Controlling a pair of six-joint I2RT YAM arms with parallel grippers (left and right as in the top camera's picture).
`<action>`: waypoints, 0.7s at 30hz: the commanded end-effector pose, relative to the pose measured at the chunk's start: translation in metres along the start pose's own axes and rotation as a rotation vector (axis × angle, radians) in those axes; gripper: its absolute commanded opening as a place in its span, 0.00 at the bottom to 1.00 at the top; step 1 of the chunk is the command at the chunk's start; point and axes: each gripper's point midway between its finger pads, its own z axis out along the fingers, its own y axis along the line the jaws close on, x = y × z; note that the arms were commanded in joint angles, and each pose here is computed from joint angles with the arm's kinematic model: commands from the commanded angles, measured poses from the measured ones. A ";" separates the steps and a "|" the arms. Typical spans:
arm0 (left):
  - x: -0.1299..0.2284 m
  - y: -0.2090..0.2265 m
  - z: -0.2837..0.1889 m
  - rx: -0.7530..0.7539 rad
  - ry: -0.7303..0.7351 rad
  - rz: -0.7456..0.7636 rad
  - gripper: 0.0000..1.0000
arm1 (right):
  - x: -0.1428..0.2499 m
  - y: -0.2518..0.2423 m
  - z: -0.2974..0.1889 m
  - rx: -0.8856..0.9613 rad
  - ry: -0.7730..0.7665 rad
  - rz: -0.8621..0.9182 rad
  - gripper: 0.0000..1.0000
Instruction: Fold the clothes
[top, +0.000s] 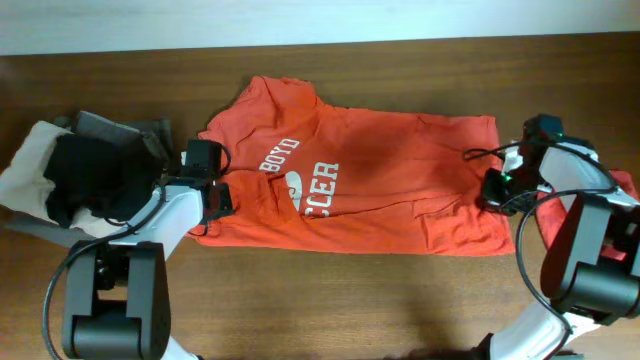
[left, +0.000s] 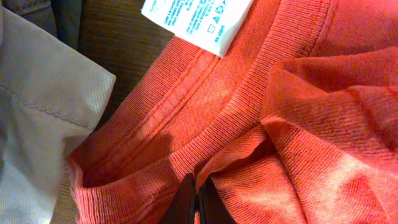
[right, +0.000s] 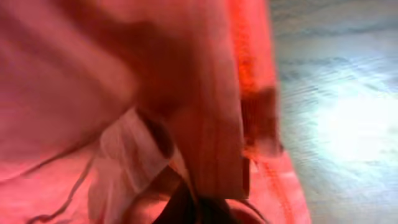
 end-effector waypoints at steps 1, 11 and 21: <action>0.001 0.000 0.003 0.007 0.011 -0.023 0.00 | -0.013 -0.030 -0.013 0.093 -0.043 0.096 0.05; 0.001 0.000 0.003 0.007 0.011 -0.025 0.00 | -0.021 -0.049 -0.022 0.122 -0.074 0.148 0.13; 0.001 0.001 0.003 0.006 0.013 -0.045 0.00 | -0.020 -0.074 -0.026 0.210 -0.083 0.238 0.13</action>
